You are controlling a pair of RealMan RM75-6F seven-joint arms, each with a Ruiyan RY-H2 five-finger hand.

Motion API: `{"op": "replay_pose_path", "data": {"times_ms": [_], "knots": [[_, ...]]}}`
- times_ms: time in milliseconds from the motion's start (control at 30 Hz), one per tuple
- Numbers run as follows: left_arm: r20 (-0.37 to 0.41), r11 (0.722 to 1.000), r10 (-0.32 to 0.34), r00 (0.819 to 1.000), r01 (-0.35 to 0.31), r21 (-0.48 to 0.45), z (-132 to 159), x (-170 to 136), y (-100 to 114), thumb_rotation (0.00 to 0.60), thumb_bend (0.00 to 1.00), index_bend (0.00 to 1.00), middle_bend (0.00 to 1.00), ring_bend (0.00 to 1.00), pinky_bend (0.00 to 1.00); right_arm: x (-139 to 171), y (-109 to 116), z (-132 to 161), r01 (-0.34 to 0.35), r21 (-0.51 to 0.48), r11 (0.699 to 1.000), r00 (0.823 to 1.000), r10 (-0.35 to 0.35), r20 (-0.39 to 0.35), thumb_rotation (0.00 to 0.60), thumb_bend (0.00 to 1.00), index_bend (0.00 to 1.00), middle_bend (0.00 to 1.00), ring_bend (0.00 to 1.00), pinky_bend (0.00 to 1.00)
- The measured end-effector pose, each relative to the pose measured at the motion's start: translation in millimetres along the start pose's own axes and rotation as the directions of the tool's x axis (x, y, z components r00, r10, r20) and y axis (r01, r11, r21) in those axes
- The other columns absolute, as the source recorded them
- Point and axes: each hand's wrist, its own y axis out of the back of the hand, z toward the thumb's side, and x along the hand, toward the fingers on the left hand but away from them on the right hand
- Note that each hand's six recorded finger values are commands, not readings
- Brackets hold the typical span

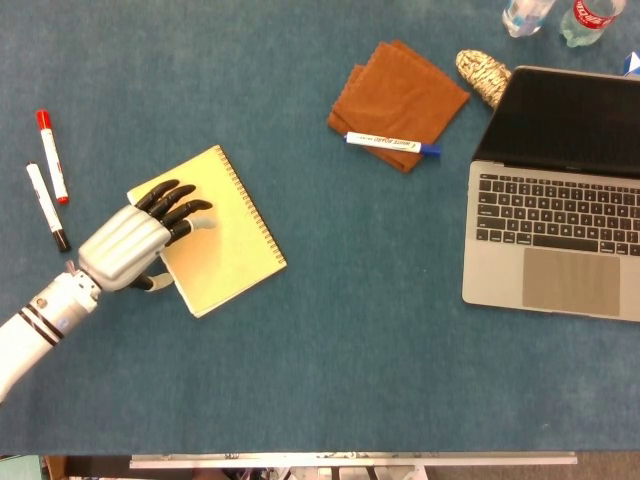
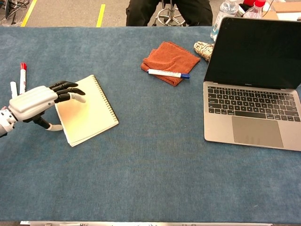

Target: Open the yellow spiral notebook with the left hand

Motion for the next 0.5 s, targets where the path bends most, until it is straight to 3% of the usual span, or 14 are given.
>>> {"op": "replay_pose_path", "data": {"times_ms": [233, 500], "knots": [[-0.028, 0.996, 0.040, 0.999, -0.042, -0.084, 2, 7, 0, 0.600, 0.35, 0.22, 0.14, 0.00, 0.00, 0, 3, 0, 0.010, -0.002, 1.000, 1.000, -0.010, -0.001, 0.600, 0.19, 0.14, 0.18, 0.10, 0.18], [-0.031, 0.983, 0.073, 0.997, -0.077, -0.168, 13, 17, 0, 0.600, 0.36, 0.22, 0.14, 0.00, 0.00, 0, 3, 0, 0.016, -0.005, 1.000, 1.000, -0.016, -0.002, 0.600, 0.19, 0.14, 0.18, 0.10, 0.18]]}}
